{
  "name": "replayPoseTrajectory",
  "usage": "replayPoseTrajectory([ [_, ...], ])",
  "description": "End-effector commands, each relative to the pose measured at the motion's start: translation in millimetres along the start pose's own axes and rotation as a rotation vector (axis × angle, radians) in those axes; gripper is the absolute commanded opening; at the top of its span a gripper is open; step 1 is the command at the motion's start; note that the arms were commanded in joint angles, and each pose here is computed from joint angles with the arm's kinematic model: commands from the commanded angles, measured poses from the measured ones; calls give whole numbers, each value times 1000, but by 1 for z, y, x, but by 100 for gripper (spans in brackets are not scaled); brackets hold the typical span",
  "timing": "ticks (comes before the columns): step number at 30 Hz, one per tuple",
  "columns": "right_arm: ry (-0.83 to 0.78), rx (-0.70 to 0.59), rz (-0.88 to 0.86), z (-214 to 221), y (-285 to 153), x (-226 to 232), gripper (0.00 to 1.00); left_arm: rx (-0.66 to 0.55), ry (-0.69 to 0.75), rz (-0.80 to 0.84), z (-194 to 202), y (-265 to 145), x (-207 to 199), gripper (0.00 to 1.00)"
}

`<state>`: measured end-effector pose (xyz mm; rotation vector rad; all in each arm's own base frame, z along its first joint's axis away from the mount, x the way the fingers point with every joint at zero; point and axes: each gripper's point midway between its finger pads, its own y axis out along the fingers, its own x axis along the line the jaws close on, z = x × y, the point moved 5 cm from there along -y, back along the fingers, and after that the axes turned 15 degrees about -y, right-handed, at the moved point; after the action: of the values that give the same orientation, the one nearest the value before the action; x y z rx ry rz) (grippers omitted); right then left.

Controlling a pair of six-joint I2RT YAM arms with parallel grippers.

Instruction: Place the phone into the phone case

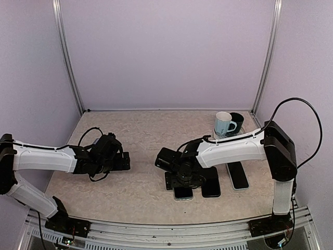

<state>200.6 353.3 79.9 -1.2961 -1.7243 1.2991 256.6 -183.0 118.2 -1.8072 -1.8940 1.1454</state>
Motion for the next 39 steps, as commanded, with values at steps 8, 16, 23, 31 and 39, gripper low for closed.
replayPoseTrajectory([
  [8, -19, 63, 5, 5, 4, 0, 99, -17, -9, 35, -10, -1, -9, 99],
  [16, 6, 92, -16, 19, 17, -9, 99, -14, -7, 32, -9, -1, -8, 99],
  [23, -21, 106, -33, 19, 26, -4, 83, -9, -4, 29, -9, 0, -8, 99],
  [31, -51, 58, -4, 11, 22, -7, 51, 5, 3, 52, -7, 2, -13, 99],
  [39, -149, -83, -108, -8, 5, 2, 34, 217, 29, 381, 23, 23, -65, 96],
])
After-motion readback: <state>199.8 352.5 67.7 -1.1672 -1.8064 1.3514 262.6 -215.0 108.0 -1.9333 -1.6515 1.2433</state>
